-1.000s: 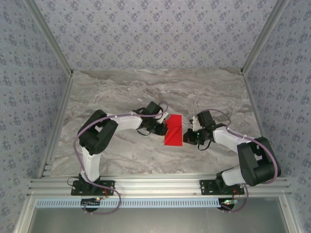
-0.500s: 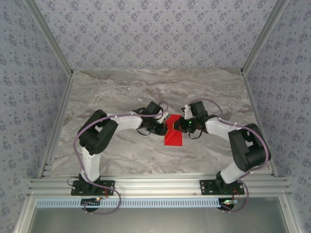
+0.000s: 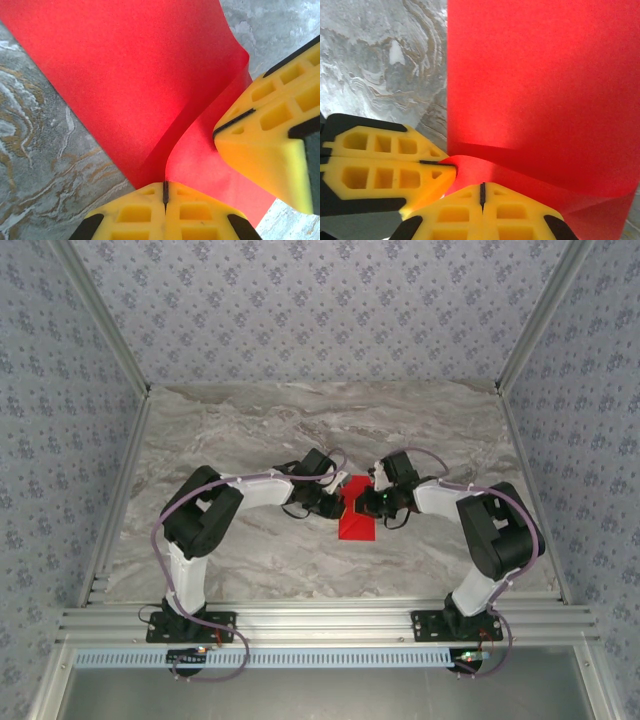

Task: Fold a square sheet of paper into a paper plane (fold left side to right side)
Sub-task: Fold the triangle a second time at the center of the table.

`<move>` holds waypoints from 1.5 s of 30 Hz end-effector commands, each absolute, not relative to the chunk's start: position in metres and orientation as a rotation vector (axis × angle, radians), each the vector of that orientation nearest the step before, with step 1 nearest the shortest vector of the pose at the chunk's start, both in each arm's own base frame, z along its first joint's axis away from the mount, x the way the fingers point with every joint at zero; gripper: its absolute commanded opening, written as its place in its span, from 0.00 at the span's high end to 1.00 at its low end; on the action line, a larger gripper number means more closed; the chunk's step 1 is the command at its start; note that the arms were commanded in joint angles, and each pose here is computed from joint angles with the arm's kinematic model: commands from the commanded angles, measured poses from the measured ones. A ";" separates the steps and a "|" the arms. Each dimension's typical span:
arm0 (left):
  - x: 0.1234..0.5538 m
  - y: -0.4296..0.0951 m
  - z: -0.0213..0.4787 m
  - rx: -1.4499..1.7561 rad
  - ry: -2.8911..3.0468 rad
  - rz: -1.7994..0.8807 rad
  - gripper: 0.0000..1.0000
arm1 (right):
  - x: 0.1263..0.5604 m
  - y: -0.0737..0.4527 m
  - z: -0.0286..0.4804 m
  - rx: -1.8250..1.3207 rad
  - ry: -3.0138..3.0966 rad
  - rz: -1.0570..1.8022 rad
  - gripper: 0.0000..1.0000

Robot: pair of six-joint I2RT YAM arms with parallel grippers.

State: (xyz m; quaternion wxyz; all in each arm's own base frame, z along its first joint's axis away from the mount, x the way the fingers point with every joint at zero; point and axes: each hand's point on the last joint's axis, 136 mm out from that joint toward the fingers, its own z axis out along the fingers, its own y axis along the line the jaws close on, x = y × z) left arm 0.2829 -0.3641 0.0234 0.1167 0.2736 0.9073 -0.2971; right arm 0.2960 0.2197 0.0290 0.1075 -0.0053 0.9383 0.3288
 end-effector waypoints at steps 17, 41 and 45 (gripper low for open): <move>0.285 -0.362 0.020 0.819 2.677 -0.811 0.96 | 0.272 0.192 -0.009 -0.006 2.928 0.732 0.97; 0.222 -0.390 0.082 0.771 2.561 -1.214 0.78 | 0.264 0.184 -0.019 0.024 2.975 0.686 0.97; 0.223 -0.397 0.068 0.778 2.593 -1.215 0.78 | 0.264 0.185 -0.018 0.019 2.975 0.689 0.97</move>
